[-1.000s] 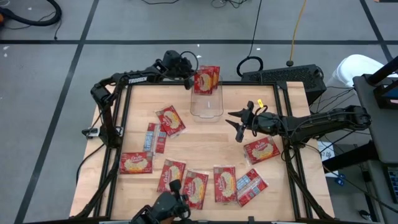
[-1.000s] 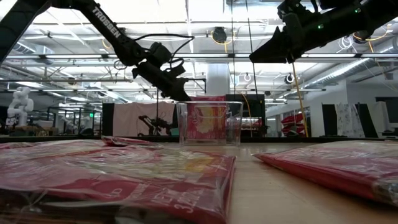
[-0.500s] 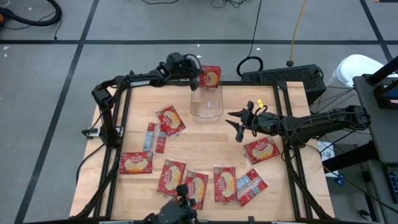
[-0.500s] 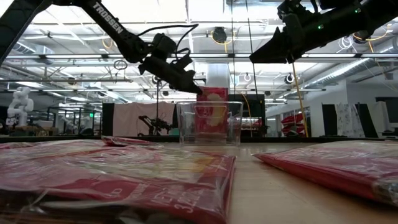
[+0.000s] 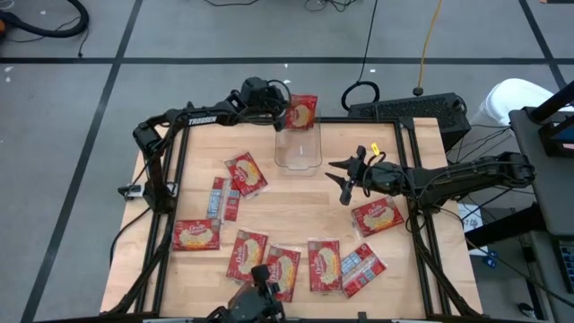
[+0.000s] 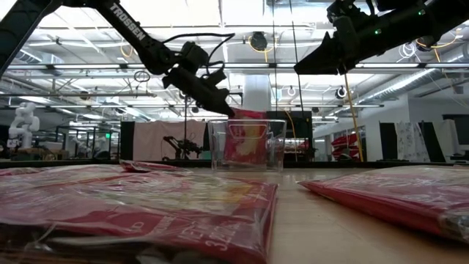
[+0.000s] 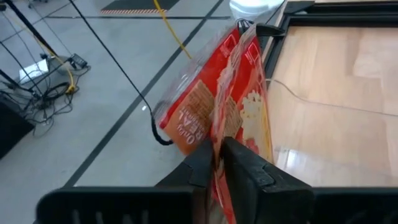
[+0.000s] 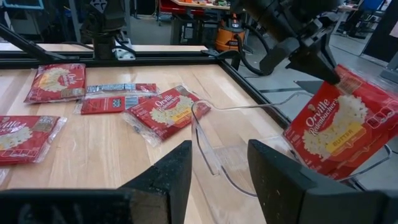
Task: Sort popcorn bags into baskets
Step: Put the red popcorn pack into the transparent bin
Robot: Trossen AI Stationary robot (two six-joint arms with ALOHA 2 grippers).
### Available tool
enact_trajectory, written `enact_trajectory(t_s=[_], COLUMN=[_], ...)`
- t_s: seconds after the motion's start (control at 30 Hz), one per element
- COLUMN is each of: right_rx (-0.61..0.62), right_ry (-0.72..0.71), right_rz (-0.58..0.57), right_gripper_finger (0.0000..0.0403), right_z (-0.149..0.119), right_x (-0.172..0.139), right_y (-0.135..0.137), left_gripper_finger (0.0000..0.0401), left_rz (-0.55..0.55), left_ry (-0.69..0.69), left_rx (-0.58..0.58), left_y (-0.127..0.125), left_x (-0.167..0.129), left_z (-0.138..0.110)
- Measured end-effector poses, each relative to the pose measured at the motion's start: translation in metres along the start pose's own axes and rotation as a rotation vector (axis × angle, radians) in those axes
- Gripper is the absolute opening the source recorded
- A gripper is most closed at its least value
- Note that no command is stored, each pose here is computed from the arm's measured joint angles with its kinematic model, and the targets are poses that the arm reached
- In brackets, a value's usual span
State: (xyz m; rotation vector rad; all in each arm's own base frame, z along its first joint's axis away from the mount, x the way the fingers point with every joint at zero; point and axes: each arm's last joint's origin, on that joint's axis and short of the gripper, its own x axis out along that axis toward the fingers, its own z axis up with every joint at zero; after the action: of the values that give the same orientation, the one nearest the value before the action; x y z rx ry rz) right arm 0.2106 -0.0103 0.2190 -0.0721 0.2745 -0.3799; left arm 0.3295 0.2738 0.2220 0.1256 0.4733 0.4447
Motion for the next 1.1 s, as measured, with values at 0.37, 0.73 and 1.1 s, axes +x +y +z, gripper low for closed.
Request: enact_trajectory(t_s=[0.37,0.73,1.1], right_rx=[0.01,0.034,0.032], right_ry=[0.0,0.0,0.223], right_rz=[0.0,0.0,0.108], right_gripper_finger=[0.0151,0.0151,0.0151], right_z=[0.0,0.0,0.019], right_x=[0.0,0.0,-0.026], right_y=[0.0,0.0,0.018], left_gripper_finger=[0.0124,0.0197,0.0158], left_rz=[0.056,0.098,-0.269], left_ry=[0.066,0.093,0.151], left_rx=[-0.025,-0.062,-0.153], left_y=[0.007,0.013,-0.033], left_x=[-0.001,-0.033,-0.102], left_z=[-0.007,0.013,0.046])
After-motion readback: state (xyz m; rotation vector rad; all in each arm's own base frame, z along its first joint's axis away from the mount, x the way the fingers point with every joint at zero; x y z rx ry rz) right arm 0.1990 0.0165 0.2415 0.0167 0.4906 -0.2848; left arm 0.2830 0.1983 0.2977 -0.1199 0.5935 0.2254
